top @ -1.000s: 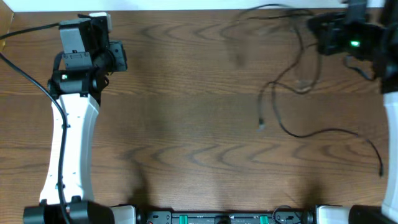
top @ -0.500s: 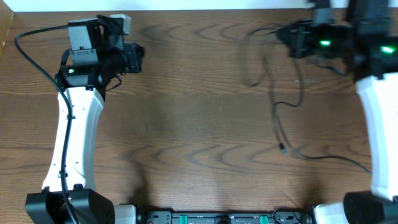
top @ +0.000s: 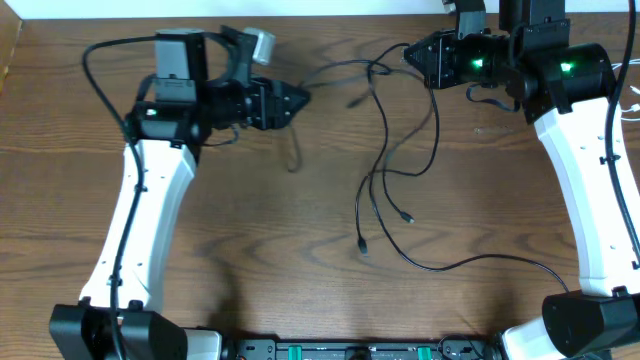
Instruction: Untangle cables
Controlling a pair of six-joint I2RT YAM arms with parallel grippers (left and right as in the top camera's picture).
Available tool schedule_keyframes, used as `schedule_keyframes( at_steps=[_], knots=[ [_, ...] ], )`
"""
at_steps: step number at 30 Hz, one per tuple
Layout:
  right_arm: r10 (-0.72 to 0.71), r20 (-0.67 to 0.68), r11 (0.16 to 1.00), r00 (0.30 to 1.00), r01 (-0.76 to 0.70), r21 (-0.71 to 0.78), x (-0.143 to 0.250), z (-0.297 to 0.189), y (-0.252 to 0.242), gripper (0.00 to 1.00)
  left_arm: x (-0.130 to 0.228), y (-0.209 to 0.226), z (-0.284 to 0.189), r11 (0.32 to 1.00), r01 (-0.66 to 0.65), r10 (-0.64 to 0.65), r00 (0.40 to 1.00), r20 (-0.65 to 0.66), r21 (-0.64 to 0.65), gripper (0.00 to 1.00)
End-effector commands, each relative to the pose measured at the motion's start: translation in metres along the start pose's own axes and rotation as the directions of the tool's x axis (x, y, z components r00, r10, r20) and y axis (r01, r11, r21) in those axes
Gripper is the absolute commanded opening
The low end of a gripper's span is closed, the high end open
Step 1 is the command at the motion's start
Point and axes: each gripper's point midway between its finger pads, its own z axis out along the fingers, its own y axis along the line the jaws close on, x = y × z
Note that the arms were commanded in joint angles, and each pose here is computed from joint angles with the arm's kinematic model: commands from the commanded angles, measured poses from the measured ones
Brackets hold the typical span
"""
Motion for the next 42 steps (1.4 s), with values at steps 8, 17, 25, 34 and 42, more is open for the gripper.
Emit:
schedule_keyframes(
  at_steps=[8, 17, 25, 34, 42],
  knots=[
    [0.003, -0.008, 1.000, 1.000, -0.003, -0.013, 0.001, 0.004, 0.009, 0.01, 0.002, -0.035, 0.056, 0.996, 0.060, -0.058, 0.998, -0.036, 0.072, 0.65],
    [0.004, -0.012, 1.000, 1.000, -0.004, -0.012, 0.002, 0.004, 0.010, 0.01, 0.010, -0.043, 0.118, 0.988, 0.122, -0.117, 0.992, -0.054, 0.091, 0.66],
    [0.016, -0.025, 1.000, 1.000, -0.015, 0.027, 0.006, 0.004, 0.002, 0.01, 0.016, -0.031, 0.168, 0.991, 0.107, -0.106, 0.994, -0.021, 0.082, 0.48],
    [0.177, -0.050, 0.931, 0.983, -0.151, 0.333, 0.029, -0.007, -0.058, 0.01, -0.035, 0.011, 0.108, 0.990, 0.132, -0.125, 0.983, 0.137, -0.047, 0.07],
    [0.298, -0.043, 0.849, 0.954, -0.244, 0.469, 0.054, -0.012, -0.114, 0.01, -0.091, 0.048, -0.042, 0.961, 0.196, -0.114, 0.923, 0.367, -0.195, 0.07]
  ],
)
